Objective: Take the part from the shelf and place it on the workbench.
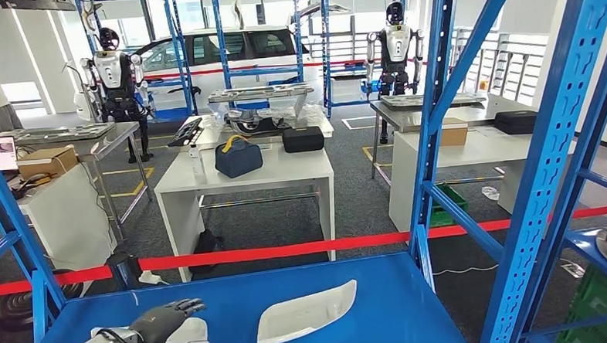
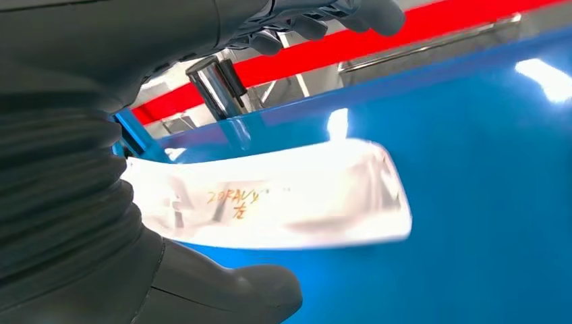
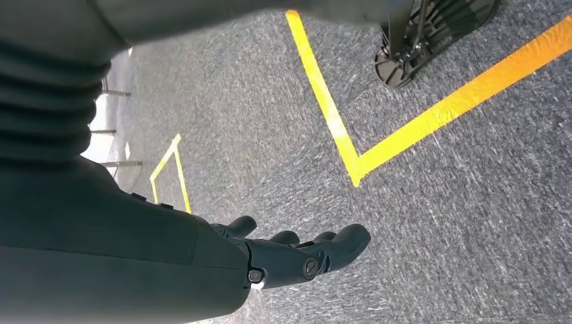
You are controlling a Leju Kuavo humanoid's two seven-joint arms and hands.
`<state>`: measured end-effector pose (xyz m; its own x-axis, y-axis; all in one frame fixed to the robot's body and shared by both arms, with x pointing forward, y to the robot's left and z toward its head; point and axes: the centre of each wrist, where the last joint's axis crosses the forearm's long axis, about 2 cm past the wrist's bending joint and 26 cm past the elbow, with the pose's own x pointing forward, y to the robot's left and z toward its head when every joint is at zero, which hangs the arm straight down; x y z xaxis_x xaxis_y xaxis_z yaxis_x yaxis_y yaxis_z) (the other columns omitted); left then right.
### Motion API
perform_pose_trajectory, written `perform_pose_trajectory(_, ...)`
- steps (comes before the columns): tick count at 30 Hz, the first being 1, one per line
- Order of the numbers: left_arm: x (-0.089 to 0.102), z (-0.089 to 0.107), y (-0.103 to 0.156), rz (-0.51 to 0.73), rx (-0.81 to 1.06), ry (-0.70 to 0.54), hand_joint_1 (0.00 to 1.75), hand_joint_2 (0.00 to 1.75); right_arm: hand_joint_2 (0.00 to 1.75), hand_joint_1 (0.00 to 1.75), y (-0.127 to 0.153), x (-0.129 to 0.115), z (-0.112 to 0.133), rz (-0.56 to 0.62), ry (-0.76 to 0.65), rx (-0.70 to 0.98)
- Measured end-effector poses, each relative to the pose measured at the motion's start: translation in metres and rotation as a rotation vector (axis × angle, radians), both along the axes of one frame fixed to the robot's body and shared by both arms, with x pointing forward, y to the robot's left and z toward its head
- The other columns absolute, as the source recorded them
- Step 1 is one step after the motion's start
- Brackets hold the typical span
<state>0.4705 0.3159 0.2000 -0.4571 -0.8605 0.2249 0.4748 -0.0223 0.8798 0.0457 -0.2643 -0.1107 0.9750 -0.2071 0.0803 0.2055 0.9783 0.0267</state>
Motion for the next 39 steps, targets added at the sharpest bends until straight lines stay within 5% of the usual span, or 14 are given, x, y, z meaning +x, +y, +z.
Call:
perform_pose_trajectory(26, -0.005, -0.011, 0.002, -0.003, 0.088, 0.032, 0.00, 1.75, 0.00, 0.00, 0.000, 0.000, 0.000, 0.010, 0.003, 0.004)
perform_pose_trajectory(36, -0.011, -0.021, 0.027, 0.147, 0.229, 0.064, 0.00, 1.75, 0.00, 0.00, 0.000, 0.000, 0.000, 0.031, 0.009, 0.007)
perform_pose_trajectory(37, -0.013, -0.023, 0.030, 0.170, 0.248, 0.082, 0.20, 1.75, 0.00, 0.00, 0.001, 0.000, 0.000, 0.033, 0.013, 0.008)
perform_pose_trajectory(39, -0.018, -0.031, 0.037, 0.204, 0.279, 0.112, 1.01, 1.75, 0.00, 0.00, 0.001, 0.000, 0.000, 0.038, 0.019, 0.010)
